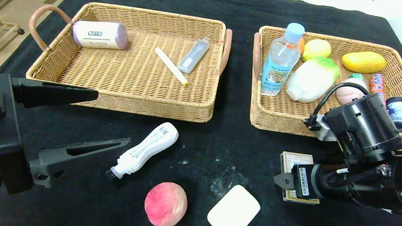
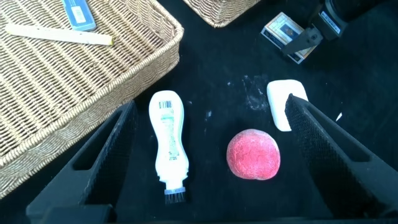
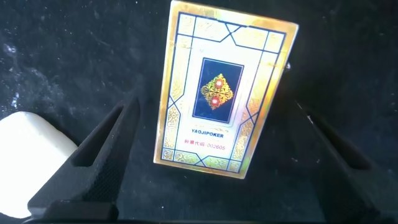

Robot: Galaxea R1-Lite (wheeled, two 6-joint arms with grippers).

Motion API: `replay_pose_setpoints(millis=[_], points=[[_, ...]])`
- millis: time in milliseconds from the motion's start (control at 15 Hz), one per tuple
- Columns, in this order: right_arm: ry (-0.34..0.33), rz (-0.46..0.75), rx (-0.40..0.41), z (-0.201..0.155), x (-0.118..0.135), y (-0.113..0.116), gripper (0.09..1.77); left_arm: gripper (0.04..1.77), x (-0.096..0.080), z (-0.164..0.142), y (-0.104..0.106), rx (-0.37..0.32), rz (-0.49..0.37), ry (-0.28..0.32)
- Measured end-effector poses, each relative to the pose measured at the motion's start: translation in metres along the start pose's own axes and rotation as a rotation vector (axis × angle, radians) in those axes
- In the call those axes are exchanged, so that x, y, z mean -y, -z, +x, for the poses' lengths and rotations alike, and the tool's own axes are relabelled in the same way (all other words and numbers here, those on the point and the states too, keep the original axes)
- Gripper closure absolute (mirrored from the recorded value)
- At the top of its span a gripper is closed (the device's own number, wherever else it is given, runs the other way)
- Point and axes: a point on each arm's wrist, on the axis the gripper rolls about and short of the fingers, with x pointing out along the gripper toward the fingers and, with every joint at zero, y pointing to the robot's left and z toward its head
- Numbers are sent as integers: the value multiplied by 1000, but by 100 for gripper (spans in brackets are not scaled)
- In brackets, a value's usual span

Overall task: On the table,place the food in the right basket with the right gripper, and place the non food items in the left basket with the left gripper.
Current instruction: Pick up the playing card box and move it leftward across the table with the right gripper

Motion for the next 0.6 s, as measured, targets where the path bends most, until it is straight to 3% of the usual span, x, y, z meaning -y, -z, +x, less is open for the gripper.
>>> replay_pose_setpoints(millis=[267, 333, 533, 600], points=[[-1, -5, -6, 2, -2, 1, 15, 9, 0, -1, 0, 3, 1, -1], [0, -5, -7, 2, -2, 1, 22, 9, 0, -1, -1, 4, 1, -1], [0, -3, -8, 3, -2, 1, 69, 9, 0, -2, -1, 5, 1, -1], [1, -1, -8, 3, -2, 1, 75, 9, 0, -2, -1, 6, 2, -1]])
